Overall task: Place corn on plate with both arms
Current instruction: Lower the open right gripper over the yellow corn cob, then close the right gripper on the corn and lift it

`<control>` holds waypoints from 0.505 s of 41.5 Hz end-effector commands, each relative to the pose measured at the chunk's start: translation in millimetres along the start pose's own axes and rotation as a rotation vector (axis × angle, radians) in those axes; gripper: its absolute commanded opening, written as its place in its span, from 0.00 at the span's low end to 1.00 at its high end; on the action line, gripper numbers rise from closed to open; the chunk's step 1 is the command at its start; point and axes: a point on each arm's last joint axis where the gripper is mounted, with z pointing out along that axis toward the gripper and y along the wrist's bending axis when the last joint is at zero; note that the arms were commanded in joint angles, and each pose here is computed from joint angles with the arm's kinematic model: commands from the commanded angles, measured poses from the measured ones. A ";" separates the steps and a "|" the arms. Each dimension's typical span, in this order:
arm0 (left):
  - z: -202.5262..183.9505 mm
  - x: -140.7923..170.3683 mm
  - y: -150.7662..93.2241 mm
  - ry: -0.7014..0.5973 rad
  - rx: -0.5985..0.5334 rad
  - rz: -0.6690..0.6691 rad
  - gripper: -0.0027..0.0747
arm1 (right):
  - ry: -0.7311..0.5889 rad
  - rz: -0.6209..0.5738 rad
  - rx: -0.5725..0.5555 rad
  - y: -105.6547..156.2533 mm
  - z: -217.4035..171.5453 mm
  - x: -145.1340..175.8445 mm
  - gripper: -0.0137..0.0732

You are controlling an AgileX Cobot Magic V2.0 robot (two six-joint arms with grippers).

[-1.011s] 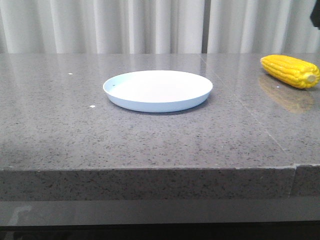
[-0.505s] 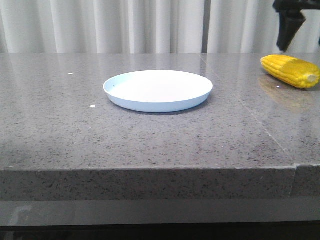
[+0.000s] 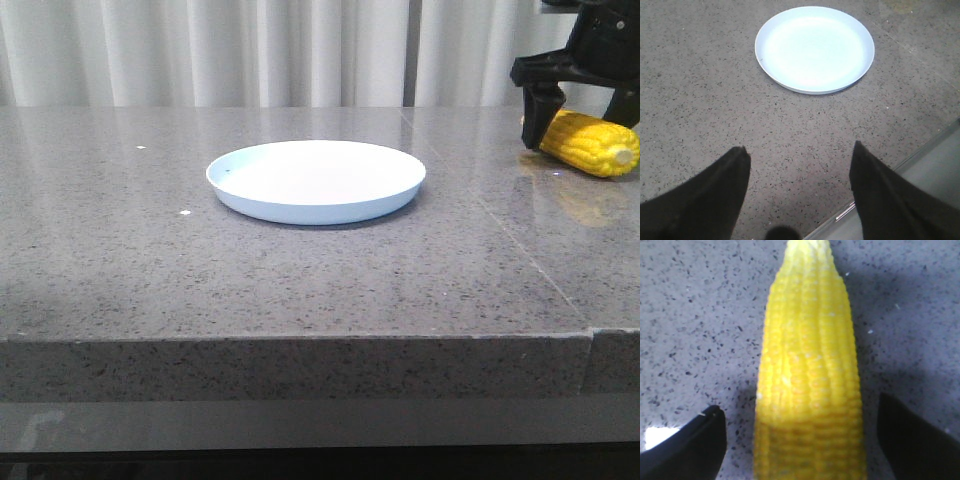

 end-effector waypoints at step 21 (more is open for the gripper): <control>-7.3 -13.1 0.3 -0.104 -0.006 -0.011 0.59 | -0.196 -0.027 -0.019 10.2 -73.8 -20.8 0.42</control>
